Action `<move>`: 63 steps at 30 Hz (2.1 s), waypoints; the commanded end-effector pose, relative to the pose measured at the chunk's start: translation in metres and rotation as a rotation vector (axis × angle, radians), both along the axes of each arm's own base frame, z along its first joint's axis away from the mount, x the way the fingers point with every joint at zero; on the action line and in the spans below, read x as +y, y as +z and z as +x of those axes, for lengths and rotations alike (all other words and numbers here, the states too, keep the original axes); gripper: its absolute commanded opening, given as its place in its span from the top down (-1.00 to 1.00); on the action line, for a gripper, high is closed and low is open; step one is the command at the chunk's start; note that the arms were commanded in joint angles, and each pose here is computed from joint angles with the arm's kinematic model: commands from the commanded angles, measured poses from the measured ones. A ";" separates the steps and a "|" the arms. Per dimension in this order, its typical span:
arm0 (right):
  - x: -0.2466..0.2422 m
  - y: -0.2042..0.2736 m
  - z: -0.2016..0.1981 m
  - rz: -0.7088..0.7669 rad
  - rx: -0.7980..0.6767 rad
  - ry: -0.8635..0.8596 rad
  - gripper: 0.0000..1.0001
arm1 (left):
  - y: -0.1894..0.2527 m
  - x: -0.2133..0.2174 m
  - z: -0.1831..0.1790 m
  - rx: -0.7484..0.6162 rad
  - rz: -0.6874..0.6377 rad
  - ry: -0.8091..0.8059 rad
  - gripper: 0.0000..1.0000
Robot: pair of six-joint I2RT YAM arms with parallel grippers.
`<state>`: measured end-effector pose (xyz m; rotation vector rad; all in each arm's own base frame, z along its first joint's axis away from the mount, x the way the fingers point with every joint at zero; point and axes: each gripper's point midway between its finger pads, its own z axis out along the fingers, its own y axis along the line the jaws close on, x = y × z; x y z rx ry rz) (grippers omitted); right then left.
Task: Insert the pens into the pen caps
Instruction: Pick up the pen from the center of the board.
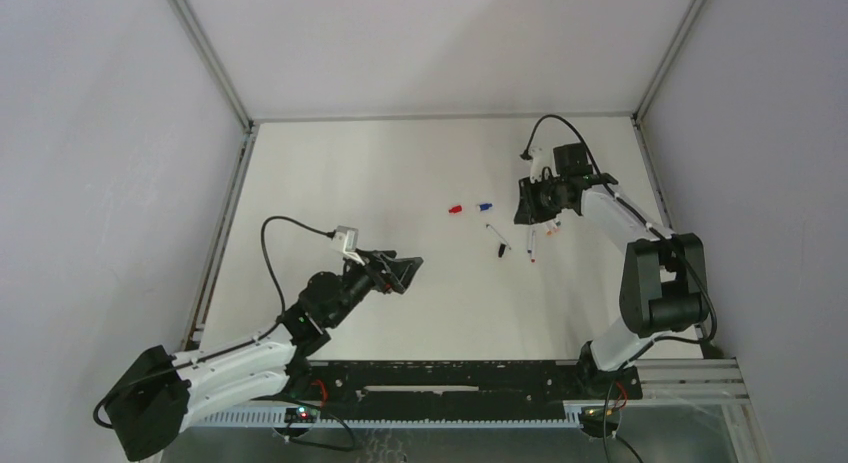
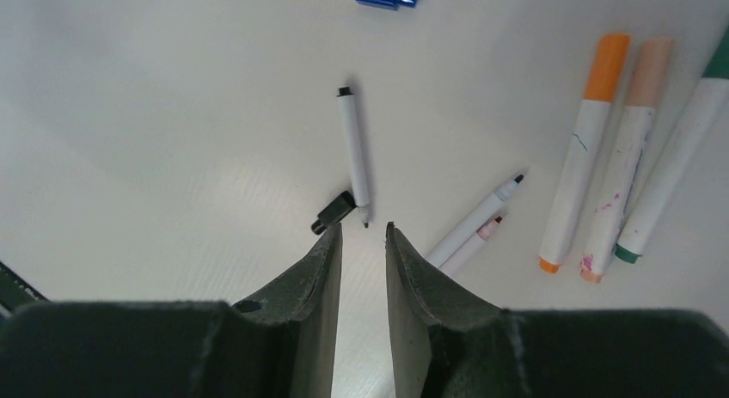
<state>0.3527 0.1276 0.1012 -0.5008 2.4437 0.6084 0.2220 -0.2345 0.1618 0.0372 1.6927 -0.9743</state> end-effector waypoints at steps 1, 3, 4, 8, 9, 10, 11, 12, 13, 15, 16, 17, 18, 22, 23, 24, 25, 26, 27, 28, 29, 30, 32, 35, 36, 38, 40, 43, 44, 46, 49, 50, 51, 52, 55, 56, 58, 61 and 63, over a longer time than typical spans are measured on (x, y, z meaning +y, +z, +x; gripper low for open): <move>-0.004 -0.001 0.011 -0.049 -0.004 -0.048 0.35 | 0.029 -0.005 0.005 -0.063 -0.039 -0.006 -0.84; -0.007 -0.004 0.014 -0.083 -0.009 -0.073 0.36 | 0.028 -0.004 0.005 -0.060 -0.044 -0.005 -0.84; -0.009 -0.007 0.016 -0.105 -0.008 -0.092 0.36 | 0.028 -0.004 0.005 -0.060 -0.047 -0.004 -0.84; -0.017 -0.024 0.020 -0.165 0.025 -0.166 0.39 | 0.026 -0.004 0.004 -0.054 -0.053 -0.004 -0.84; -0.019 -0.026 0.021 -0.181 0.028 -0.186 0.41 | 0.026 -0.004 0.004 -0.055 -0.054 -0.004 -0.84; -0.020 -0.027 0.022 -0.196 0.026 -0.202 0.42 | 0.026 -0.004 0.003 -0.055 -0.056 -0.005 -0.84; -0.021 -0.028 0.024 -0.208 0.022 -0.222 0.42 | 0.026 -0.004 0.003 -0.053 -0.056 -0.005 -0.84; -0.022 -0.028 0.025 -0.219 0.017 -0.236 0.42 | 0.026 -0.004 0.003 -0.052 -0.057 -0.007 -0.84; -0.021 -0.028 0.025 -0.224 0.015 -0.240 0.43 | 0.025 -0.004 0.003 -0.051 -0.058 -0.005 -0.84; -0.023 -0.030 0.026 -0.238 0.018 -0.259 0.44 | 0.025 -0.003 0.003 -0.050 -0.060 -0.004 -0.84; -0.024 -0.031 0.026 -0.247 0.018 -0.271 0.44 | 0.025 -0.003 0.002 -0.050 -0.061 -0.005 -0.84; -0.025 -0.032 0.027 -0.256 0.017 -0.276 0.44 | 0.025 -0.003 0.002 -0.048 -0.063 -0.005 -0.84; -0.027 -0.034 0.027 -0.266 0.018 -0.282 0.44 | 0.024 -0.003 0.002 -0.046 -0.063 -0.004 -0.84; -0.030 -0.040 0.027 -0.278 0.042 -0.306 0.43 | 0.024 -0.003 0.002 -0.046 -0.066 -0.005 -0.84; -0.029 -0.041 0.027 -0.276 0.048 -0.308 0.43 | 0.024 -0.003 0.002 -0.045 -0.068 -0.004 -0.84; -0.030 -0.042 0.027 -0.278 0.054 -0.309 0.43 | 0.025 -0.003 0.002 -0.046 -0.068 -0.004 -0.84; -0.030 -0.044 0.027 -0.281 0.060 -0.313 0.43 | 0.024 -0.003 0.002 -0.045 -0.070 -0.005 -0.84; -0.030 -0.046 0.026 -0.285 0.066 -0.314 0.43 | 0.025 -0.003 0.002 -0.046 -0.071 -0.004 -0.84; -0.031 -0.047 0.026 -0.290 0.071 -0.316 0.43 | 0.025 -0.003 0.002 -0.045 -0.073 -0.006 -0.84; -0.032 -0.049 0.026 -0.297 0.075 -0.318 0.43 | 0.026 -0.003 0.001 -0.046 -0.073 -0.006 -0.84; -0.033 -0.050 0.027 -0.302 0.075 -0.321 0.43 | 0.025 -0.003 0.002 -0.046 -0.073 -0.005 -0.84; -0.034 -0.051 0.027 -0.307 0.078 -0.323 0.43 | 0.026 -0.003 0.001 -0.046 -0.073 -0.005 -0.84; -0.035 -0.053 0.027 -0.309 0.083 -0.326 0.44 | 0.026 -0.003 0.001 -0.046 -0.074 -0.007 -0.84; -0.035 -0.053 0.027 -0.311 0.086 -0.331 0.45 | 0.026 -0.003 0.001 -0.047 -0.076 -0.006 -0.84; -0.035 -0.054 0.026 -0.313 0.087 -0.330 0.46 | 0.026 -0.003 0.001 -0.048 -0.075 -0.007 -0.84; -0.036 -0.056 0.026 -0.315 0.092 -0.330 0.47 | 0.027 -0.003 0.001 -0.049 -0.077 -0.005 -0.84; -0.036 -0.057 0.025 -0.318 0.098 -0.329 0.49 | 0.026 -0.002 0.002 -0.047 -0.076 -0.005 -0.84; -0.036 -0.059 0.025 -0.318 0.104 -0.329 0.51 | 0.026 -0.003 0.001 -0.045 -0.077 -0.008 -0.84; -0.036 -0.060 0.025 -0.318 0.106 -0.329 0.51 | 0.025 -0.003 0.001 -0.044 -0.077 -0.008 -0.84; -0.037 -0.061 0.024 -0.321 0.115 -0.332 0.51 | 0.027 -0.003 0.001 -0.046 -0.079 -0.007 -0.84; -0.039 -0.062 0.024 -0.324 0.120 -0.341 0.51 | 0.028 -0.003 0.001 -0.047 -0.082 -0.008 -0.84; -0.040 -0.061 0.024 -0.322 0.120 -0.343 0.51 | 0.027 -0.003 0.000 -0.047 -0.082 -0.010 -0.84; -0.040 -0.061 0.024 -0.320 0.120 -0.345 0.51 | 0.028 -0.003 0.000 -0.047 -0.084 -0.009 -0.84; -0.040 -0.060 0.024 -0.318 0.120 -0.346 0.51 | 0.027 -0.003 0.000 -0.045 -0.084 -0.010 -0.84; -0.040 -0.058 0.024 -0.310 0.118 -0.344 0.51 | 0.027 -0.002 0.000 -0.044 -0.086 -0.009 -0.84; -0.040 -0.057 0.024 -0.306 0.117 -0.344 0.51 | 0.027 -0.002 0.000 -0.043 -0.087 -0.009 -0.84; -0.039 -0.056 0.024 -0.299 0.118 -0.344 0.50 | 0.027 -0.002 0.000 -0.045 -0.090 -0.009 -0.84; -0.040 -0.054 0.024 -0.291 0.116 -0.347 0.50 | 0.028 -0.002 -0.001 -0.045 -0.092 -0.007 -0.84; -0.040 -0.053 0.024 -0.285 0.120 -0.350 0.49 | 0.027 -0.001 0.000 -0.043 -0.092 -0.006 -0.84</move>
